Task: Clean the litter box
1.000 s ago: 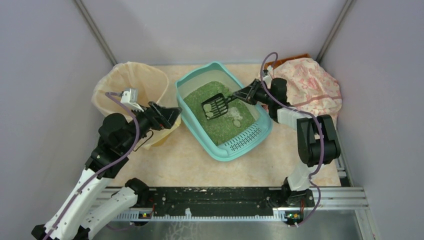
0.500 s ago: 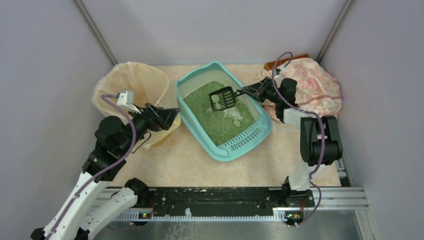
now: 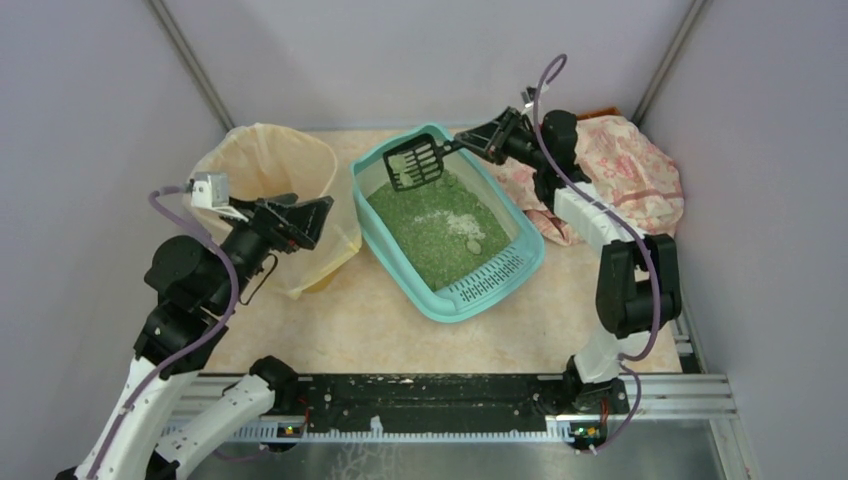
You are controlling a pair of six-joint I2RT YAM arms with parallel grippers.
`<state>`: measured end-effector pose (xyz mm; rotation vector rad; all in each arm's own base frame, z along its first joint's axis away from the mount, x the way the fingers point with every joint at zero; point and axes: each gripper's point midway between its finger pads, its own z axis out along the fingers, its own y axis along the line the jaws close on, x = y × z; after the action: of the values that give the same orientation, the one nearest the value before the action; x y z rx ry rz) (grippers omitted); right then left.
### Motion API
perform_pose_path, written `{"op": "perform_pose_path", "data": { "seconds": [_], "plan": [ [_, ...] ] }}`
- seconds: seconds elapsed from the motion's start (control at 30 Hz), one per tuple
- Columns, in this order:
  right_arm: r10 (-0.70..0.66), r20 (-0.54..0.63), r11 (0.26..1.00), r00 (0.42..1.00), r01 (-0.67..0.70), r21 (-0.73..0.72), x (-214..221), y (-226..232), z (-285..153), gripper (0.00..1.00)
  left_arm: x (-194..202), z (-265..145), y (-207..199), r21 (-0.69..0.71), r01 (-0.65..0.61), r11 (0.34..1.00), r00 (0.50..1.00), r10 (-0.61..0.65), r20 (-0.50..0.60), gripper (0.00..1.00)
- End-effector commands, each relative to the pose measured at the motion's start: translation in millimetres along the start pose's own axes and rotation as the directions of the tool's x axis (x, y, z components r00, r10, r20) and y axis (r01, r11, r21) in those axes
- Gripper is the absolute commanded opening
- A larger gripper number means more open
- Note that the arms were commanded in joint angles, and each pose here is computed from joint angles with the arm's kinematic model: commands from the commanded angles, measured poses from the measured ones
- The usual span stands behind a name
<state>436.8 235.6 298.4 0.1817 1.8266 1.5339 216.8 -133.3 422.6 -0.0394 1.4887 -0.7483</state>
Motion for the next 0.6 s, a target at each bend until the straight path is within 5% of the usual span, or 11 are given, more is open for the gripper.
{"op": "perform_pose_path", "data": {
  "seconds": [0.0,0.57],
  "plan": [
    [-0.027,0.015,0.996,1.000,0.029,-0.089,-11.4,61.1,13.0,0.00,-7.7,-11.1,4.5,-0.020,-0.020,1.000,0.999,0.021,0.027,0.98],
    [-0.079,-0.091,0.978,0.993,0.060,-0.197,20.3,151.9,96.8,0.00,5.8,-33.3,10.6,-0.013,0.032,0.999,0.999,-0.031,0.015,0.98]
  ]
}}
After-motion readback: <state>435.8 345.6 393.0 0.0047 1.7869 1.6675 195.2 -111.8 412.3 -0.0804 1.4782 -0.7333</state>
